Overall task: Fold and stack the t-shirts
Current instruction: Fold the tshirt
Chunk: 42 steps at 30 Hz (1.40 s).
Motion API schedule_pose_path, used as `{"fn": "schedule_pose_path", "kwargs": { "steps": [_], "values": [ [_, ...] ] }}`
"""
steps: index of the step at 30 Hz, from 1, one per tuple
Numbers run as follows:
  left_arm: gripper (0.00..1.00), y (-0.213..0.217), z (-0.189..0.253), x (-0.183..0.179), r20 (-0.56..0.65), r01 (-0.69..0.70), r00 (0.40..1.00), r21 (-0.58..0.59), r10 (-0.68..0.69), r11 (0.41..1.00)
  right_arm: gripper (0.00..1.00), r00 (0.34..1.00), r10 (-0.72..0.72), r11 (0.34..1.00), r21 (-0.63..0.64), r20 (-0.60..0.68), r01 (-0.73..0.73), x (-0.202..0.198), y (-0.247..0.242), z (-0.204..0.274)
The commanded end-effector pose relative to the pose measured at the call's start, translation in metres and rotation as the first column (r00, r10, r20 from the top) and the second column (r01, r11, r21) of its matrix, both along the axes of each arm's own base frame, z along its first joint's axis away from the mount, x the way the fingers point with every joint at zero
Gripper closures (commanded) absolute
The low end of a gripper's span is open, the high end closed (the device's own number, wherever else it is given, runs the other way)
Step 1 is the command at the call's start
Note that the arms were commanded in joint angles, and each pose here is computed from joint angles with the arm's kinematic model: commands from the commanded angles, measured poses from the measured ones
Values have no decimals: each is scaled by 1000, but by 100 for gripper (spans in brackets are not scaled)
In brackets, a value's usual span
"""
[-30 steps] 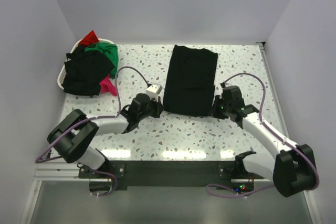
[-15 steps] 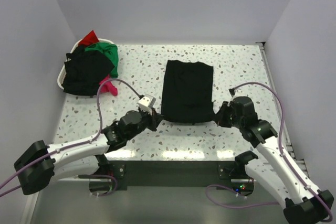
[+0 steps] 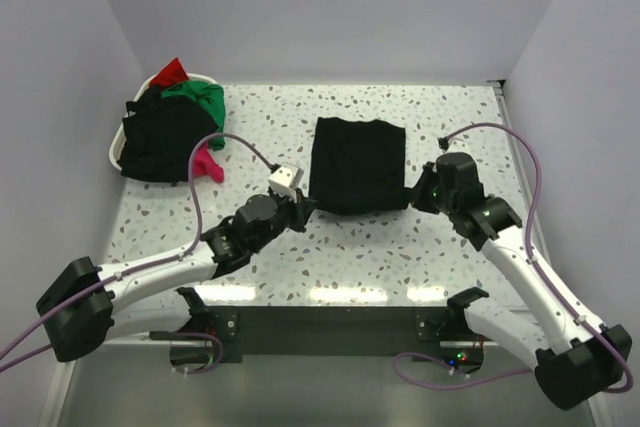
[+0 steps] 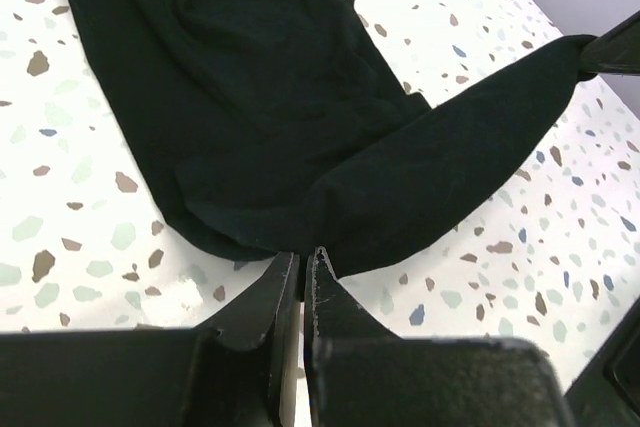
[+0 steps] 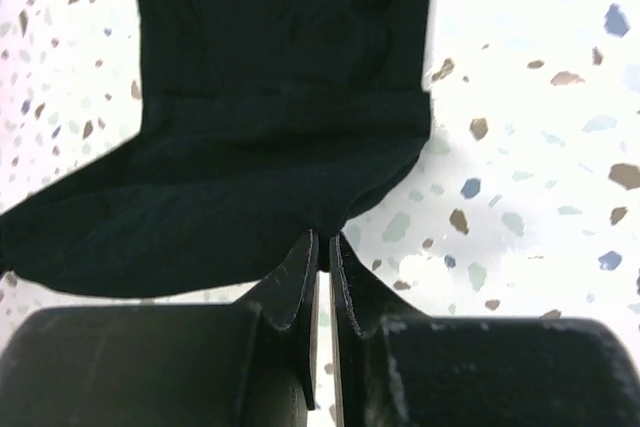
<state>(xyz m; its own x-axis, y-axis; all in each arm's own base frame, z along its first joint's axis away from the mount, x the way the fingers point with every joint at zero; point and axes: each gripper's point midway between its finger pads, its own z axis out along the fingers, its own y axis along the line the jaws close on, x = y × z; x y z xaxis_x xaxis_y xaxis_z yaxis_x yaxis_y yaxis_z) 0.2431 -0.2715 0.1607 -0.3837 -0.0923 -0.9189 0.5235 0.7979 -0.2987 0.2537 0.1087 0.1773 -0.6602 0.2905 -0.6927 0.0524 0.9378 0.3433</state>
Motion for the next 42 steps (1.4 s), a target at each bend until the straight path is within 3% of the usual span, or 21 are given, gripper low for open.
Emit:
{"fn": "schedule_pose_path", "kwargs": {
  "steps": [1, 17, 42],
  "values": [
    [100, -12, 40, 26, 96, 3, 995, -59, 3, 998, 100, 986, -84, 996, -19, 143, 87, 36, -8, 40],
    [100, -17, 46, 113, 94, 25, 995, -74, -18, 997, 100, 972, -186, 965, -161, 146, 209, 133, -18, 45],
    [100, -11, 15, 261, 44, 21, 999, -109, -17, 994, 100, 978, -185, 971, -137, 92, 196, 281, -26, 17]
  ]
}}
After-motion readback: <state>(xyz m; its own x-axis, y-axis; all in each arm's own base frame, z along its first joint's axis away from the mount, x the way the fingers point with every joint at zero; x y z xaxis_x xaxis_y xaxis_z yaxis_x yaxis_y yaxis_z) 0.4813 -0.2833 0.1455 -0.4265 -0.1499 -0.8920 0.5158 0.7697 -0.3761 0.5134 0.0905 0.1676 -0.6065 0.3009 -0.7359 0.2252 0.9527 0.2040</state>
